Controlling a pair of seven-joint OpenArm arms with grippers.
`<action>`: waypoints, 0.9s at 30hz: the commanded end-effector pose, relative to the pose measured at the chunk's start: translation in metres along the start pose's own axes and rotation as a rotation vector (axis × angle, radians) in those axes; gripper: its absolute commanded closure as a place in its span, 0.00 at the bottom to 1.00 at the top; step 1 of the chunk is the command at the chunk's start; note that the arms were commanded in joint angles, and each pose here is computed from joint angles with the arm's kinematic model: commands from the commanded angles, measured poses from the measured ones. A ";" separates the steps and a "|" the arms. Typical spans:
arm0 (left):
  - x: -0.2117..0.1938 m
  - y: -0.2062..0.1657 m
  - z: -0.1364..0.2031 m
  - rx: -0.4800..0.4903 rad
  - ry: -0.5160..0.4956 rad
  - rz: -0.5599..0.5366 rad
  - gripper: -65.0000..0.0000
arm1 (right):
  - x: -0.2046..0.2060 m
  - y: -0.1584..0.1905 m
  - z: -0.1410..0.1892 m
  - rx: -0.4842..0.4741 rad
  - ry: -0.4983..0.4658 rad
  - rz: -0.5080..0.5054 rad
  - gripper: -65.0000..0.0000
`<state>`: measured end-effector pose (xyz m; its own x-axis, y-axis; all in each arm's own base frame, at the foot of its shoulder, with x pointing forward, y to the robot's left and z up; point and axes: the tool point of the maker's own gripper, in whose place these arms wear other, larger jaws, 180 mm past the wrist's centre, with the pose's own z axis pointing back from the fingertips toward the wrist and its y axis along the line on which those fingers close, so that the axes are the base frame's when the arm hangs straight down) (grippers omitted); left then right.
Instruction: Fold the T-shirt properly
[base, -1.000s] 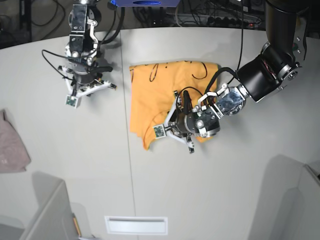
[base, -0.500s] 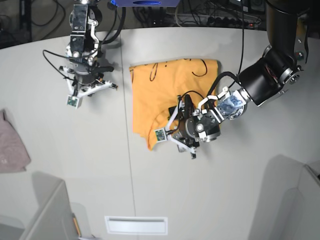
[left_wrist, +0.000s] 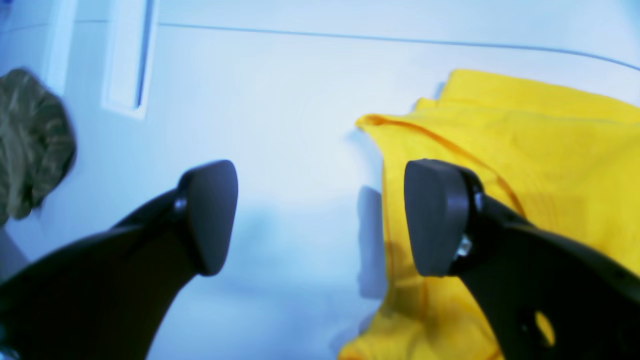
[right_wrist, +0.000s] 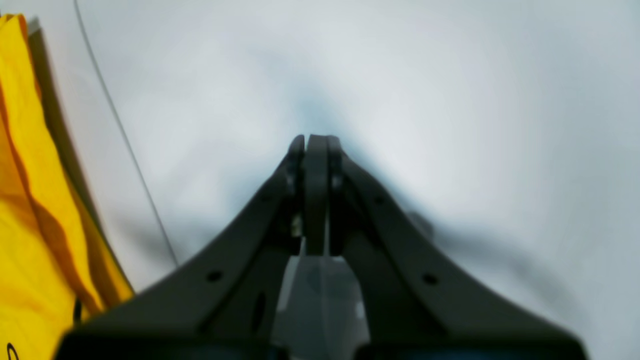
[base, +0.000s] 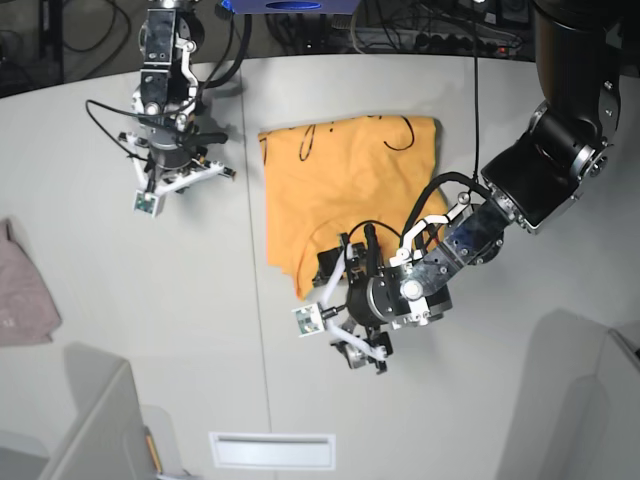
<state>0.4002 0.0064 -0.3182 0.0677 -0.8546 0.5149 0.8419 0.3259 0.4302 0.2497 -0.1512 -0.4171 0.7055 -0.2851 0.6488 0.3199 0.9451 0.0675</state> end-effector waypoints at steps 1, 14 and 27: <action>0.018 0.023 0.014 0.059 -0.056 0.007 0.24 | 0.017 0.001 0.003 0.004 -0.057 0.003 1.00; -0.029 0.005 0.108 0.400 -0.339 0.187 1.00 | 0.033 -0.002 0.054 0.146 -0.428 0.207 1.00; -0.087 -0.167 0.158 0.225 -0.479 0.404 1.00 | -0.039 -0.039 0.130 0.170 -0.522 0.267 1.00</action>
<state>0.1619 0.0925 -0.3342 0.1188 -0.4207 0.8994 0.6725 0.7005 0.2388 0.1252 -0.1560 -0.3558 0.3669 0.0375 0.9295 0.0380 0.9978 -0.0552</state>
